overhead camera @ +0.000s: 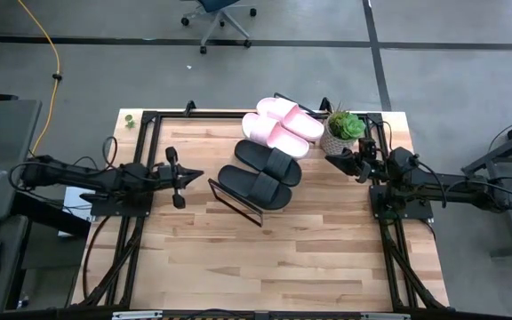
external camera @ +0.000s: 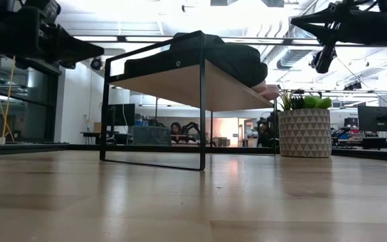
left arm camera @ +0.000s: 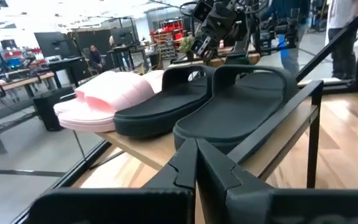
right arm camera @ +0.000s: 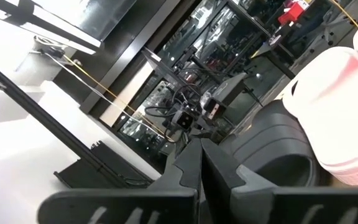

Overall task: Pick and place slides into the shelf
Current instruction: Return to Home Position

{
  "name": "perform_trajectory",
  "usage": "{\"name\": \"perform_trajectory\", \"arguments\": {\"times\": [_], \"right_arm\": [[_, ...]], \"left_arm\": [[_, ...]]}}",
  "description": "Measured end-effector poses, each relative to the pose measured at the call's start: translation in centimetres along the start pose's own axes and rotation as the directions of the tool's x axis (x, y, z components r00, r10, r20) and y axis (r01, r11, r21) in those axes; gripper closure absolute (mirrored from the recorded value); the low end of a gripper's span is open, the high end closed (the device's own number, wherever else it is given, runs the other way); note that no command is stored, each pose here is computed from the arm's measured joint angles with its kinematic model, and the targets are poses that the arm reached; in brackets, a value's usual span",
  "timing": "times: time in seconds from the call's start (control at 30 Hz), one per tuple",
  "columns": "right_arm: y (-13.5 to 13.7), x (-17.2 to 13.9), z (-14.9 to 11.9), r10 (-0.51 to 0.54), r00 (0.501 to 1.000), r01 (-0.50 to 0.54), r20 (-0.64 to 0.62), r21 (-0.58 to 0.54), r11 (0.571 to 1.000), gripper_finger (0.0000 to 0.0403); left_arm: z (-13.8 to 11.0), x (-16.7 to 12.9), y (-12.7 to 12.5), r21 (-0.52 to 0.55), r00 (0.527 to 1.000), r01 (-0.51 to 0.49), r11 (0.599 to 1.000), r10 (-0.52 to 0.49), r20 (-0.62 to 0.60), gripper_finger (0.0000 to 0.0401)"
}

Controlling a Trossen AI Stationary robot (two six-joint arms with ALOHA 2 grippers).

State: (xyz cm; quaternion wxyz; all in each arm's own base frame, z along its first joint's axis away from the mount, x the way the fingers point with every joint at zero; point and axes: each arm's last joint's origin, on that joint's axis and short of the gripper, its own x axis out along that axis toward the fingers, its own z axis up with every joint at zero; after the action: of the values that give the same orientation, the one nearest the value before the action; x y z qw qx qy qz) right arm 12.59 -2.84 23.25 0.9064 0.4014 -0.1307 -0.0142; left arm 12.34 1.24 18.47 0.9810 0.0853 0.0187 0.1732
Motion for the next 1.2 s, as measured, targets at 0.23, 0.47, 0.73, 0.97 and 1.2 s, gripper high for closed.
{"name": "perform_trajectory", "arguments": {"times": [0.23, 0.47, 0.73, 0.97, 1.2], "right_arm": [[0.0, 0.0, 0.0, 0.000, 1.000, 0.000, 0.001, 0.011, 1.000, 0.0403], [0.0, 0.0, 0.0, 0.001, 1.000, -0.001, 0.001, 0.019, 1.000, 0.0403], [0.0, 0.0, 0.0, 0.001, 1.000, -0.001, 0.001, 0.026, 1.000, 0.0403], [0.2, 0.0, 0.1, 0.023, 1.000, -0.023, -0.001, 0.024, 0.999, 0.0403], [1.1, -0.3, 0.7, 0.116, 0.992, -0.116, 0.045, -0.003, 0.993, 0.0403]], "left_arm": [[-0.5, -1.1, 0.2, -0.010, 0.998, 0.052, 0.999, -0.052, -0.037, 0.0401], [-0.7, -1.6, 0.4, -0.011, 1.000, 0.018, 1.000, -0.018, 0.004, 0.0401], [-1.1, -1.8, 0.4, 0.005, 0.997, -0.016, 1.000, 0.016, 0.075, 0.0401], [-2.4, -1.9, 0.1, 0.055, 0.998, 0.036, 0.998, -0.033, -0.056, 0.0401], [-2.6, -1.9, -0.4, 0.062, 0.978, 0.202, 0.977, -0.199, -0.058, 0.0401]]}}
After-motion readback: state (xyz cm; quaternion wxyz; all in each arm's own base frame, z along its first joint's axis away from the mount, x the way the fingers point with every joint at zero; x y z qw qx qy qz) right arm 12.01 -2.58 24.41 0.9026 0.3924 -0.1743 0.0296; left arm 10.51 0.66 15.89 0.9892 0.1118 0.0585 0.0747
